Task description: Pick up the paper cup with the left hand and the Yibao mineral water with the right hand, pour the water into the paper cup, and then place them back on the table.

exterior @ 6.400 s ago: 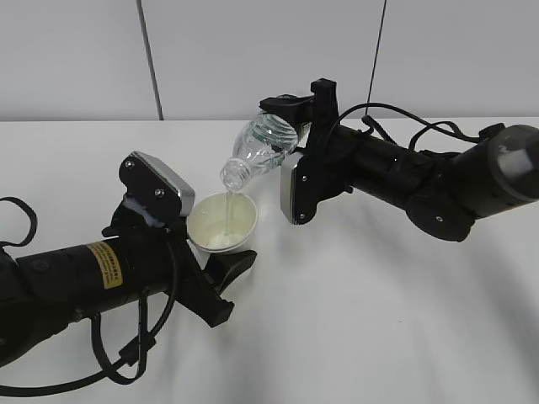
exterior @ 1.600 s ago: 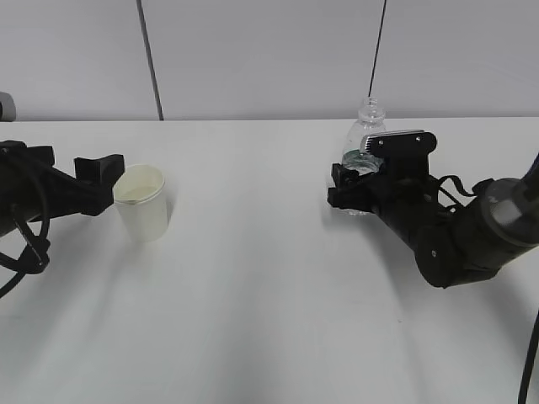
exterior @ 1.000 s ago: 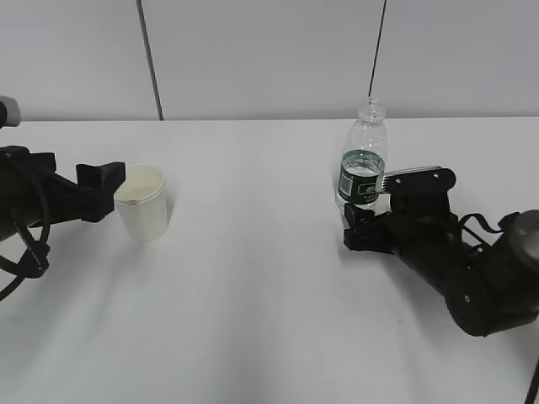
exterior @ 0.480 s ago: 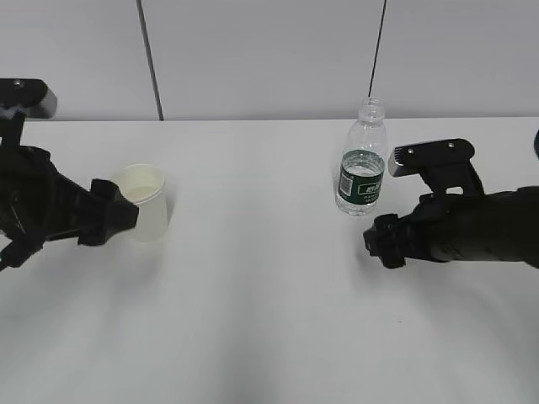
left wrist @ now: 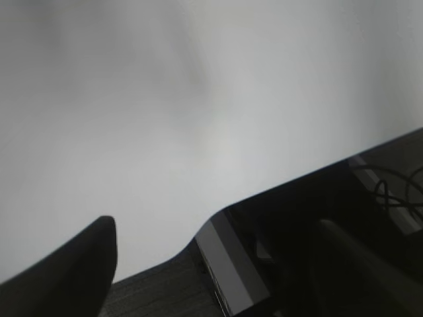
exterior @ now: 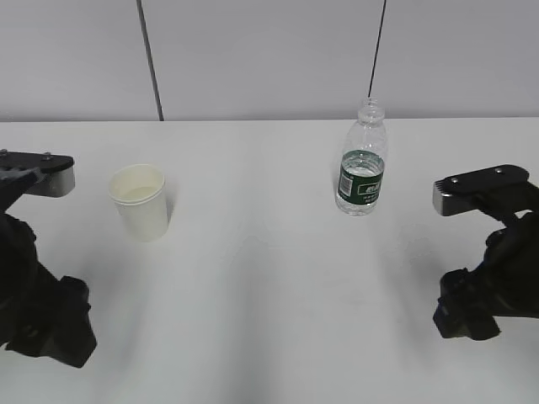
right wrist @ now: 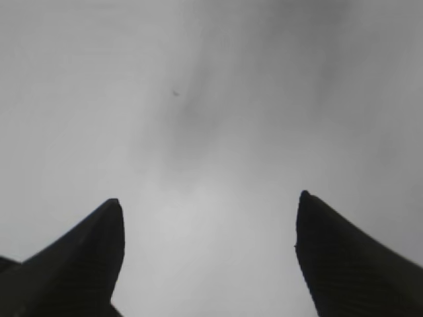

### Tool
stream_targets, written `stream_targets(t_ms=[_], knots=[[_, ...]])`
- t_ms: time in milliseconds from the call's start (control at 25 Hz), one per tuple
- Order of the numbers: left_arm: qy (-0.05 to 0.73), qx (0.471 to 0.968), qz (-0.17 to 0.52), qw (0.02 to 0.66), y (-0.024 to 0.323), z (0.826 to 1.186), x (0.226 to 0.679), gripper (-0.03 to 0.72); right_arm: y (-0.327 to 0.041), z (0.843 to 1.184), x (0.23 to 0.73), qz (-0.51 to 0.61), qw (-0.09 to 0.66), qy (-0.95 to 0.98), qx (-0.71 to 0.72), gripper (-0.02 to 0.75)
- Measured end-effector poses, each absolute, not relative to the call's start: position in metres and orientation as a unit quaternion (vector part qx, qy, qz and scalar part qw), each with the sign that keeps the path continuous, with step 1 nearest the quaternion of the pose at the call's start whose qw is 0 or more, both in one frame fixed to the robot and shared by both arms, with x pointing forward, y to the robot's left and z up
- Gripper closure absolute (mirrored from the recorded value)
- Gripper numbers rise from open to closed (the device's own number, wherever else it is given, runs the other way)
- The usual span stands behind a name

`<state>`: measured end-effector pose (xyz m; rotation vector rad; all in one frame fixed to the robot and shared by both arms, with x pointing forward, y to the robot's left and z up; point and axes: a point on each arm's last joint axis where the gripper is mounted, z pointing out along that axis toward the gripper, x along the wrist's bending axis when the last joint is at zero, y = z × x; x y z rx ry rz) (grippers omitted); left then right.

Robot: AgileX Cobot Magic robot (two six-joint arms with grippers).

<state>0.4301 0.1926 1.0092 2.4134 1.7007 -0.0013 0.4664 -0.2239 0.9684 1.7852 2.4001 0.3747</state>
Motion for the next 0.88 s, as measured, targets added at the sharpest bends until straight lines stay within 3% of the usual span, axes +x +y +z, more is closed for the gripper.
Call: stream_targets(t_ms=[160, 520, 720, 880], knots=[[0.573, 0.812, -0.008, 0.106, 0.199, 1.027, 0.413, 0.158, -0.230, 0.995, 0.446, 0.131, 0.068, 0.804, 0.576, 0.145], [0.548, 0.800, 0.064, 0.237, 0.233, 1.086, 0.350, 0.164, -0.251, 1.070, 0.376, 0.234, 0.152, 0.794, 0.540, 0.146], [0.530, 0.788, 0.116, 0.290, 0.263, 1.081, 0.300, 0.164, -0.265, 1.089, 0.330, 0.295, 0.205, 0.778, 0.516, 0.148], [0.515, 0.770, 0.159, 0.340, 0.280, 1.066, 0.271, 0.164, -0.275, 1.079, 0.299, 0.324, 0.231, 0.765, 0.506, 0.149]])
